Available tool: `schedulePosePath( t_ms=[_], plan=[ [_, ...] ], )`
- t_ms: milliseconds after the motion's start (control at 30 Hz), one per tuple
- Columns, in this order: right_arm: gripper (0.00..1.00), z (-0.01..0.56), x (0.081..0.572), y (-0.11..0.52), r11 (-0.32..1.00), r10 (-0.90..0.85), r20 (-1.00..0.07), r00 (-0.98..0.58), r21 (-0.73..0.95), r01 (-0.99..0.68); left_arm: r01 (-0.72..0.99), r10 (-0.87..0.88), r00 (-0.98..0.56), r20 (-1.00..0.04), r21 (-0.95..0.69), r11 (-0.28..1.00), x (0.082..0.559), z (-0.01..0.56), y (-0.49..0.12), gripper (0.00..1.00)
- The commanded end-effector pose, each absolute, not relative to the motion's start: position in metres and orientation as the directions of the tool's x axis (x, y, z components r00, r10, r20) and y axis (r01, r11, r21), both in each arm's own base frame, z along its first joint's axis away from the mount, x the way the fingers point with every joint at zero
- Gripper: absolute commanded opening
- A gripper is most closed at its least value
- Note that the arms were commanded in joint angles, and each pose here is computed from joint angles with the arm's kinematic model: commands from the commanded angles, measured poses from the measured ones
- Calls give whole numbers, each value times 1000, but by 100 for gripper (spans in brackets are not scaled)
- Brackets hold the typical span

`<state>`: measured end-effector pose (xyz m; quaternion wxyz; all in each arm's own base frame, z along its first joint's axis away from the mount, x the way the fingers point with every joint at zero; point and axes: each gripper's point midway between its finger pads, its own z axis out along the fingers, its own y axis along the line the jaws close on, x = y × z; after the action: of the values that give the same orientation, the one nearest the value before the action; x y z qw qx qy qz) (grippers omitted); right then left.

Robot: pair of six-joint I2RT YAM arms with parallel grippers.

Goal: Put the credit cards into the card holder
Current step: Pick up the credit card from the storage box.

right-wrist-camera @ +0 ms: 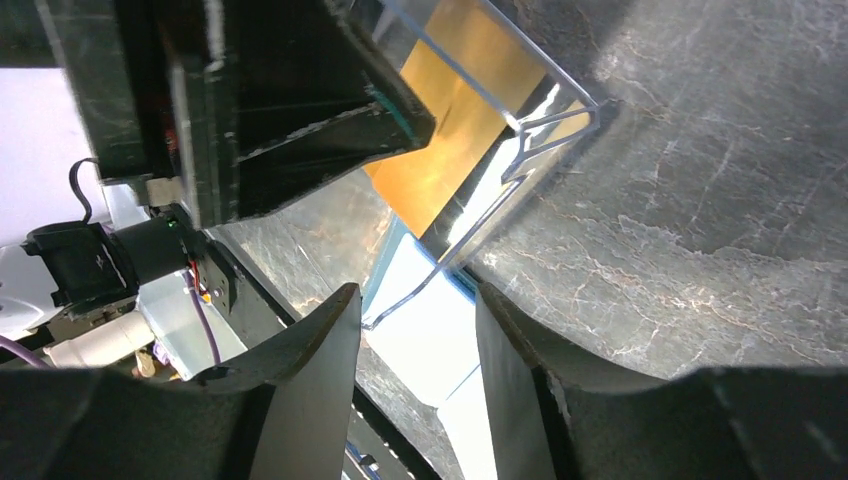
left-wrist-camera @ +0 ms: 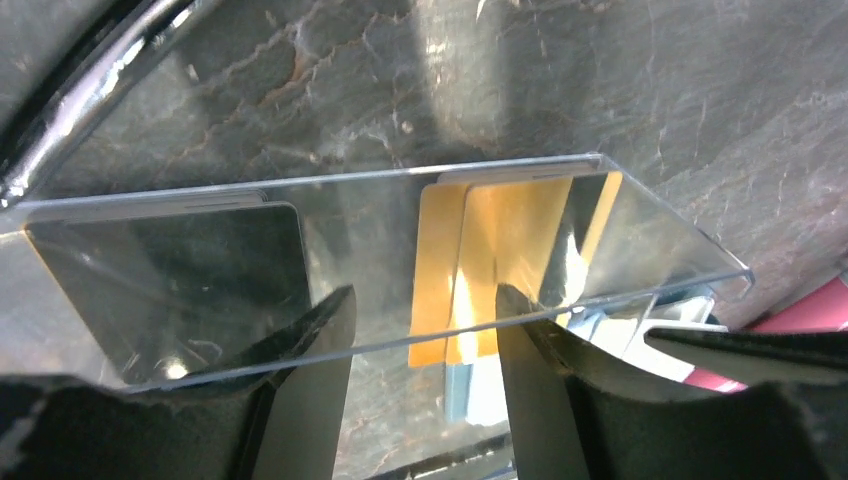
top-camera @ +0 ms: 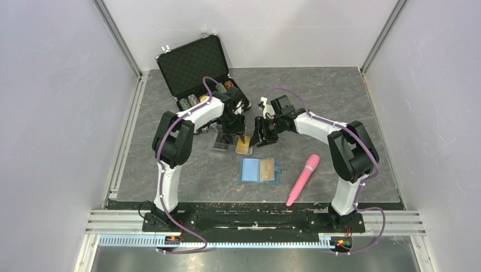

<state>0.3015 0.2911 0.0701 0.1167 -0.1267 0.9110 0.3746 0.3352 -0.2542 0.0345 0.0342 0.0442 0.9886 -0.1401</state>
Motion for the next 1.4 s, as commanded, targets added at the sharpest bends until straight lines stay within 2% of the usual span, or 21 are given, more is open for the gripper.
schedulePosePath(
  t_ms=[0,100,167,267,333,433,533,700,800,933,1167,1300,1367],
  plan=[
    [47,77,300,288,677,-150,-333,-931,652,-342,103,72,-992,-106,-321,941,332,30,-252,60],
    [42,69,296,287,677,-157,-320,-934,654,-338,88,61,-995,-78,-408,909,324,23,-266,53],
    [31,65,293,286,674,-157,-312,-937,659,-332,78,49,-996,-76,-454,887,323,26,-274,48],
    [22,60,289,288,663,-153,-297,-943,677,-321,67,30,-996,-81,-513,856,324,33,-285,37],
    [17,58,288,289,658,-149,-292,-945,683,-315,68,32,-997,-77,-534,843,324,37,-290,29],
    [13,57,289,290,655,-150,-293,-944,686,-317,73,36,-996,-78,-557,827,323,40,-293,26],
    [12,58,290,291,653,-150,-297,-943,687,-320,75,38,-996,-80,-540,838,322,38,-289,25],
    [11,58,287,289,653,-152,-296,-943,686,-321,103,34,-986,-161,-441,891,329,46,-270,43],
    [11,57,286,289,655,-151,-292,-944,686,-317,127,45,-975,-219,-377,918,333,52,-261,45],
    [11,56,286,289,653,-153,-292,-944,687,-318,132,61,-972,-225,-313,941,328,46,-253,45],
    [10,55,285,288,653,-153,-286,-946,689,-314,135,93,-984,-151,-295,946,315,21,-262,45],
    [9,54,284,289,652,-155,-282,-947,691,-312,154,112,-983,-142,-338,928,311,24,-279,39],
    [8,54,284,289,652,-155,-282,-947,691,-313,162,112,-982,-149,-382,910,310,30,-290,33]
  ],
)
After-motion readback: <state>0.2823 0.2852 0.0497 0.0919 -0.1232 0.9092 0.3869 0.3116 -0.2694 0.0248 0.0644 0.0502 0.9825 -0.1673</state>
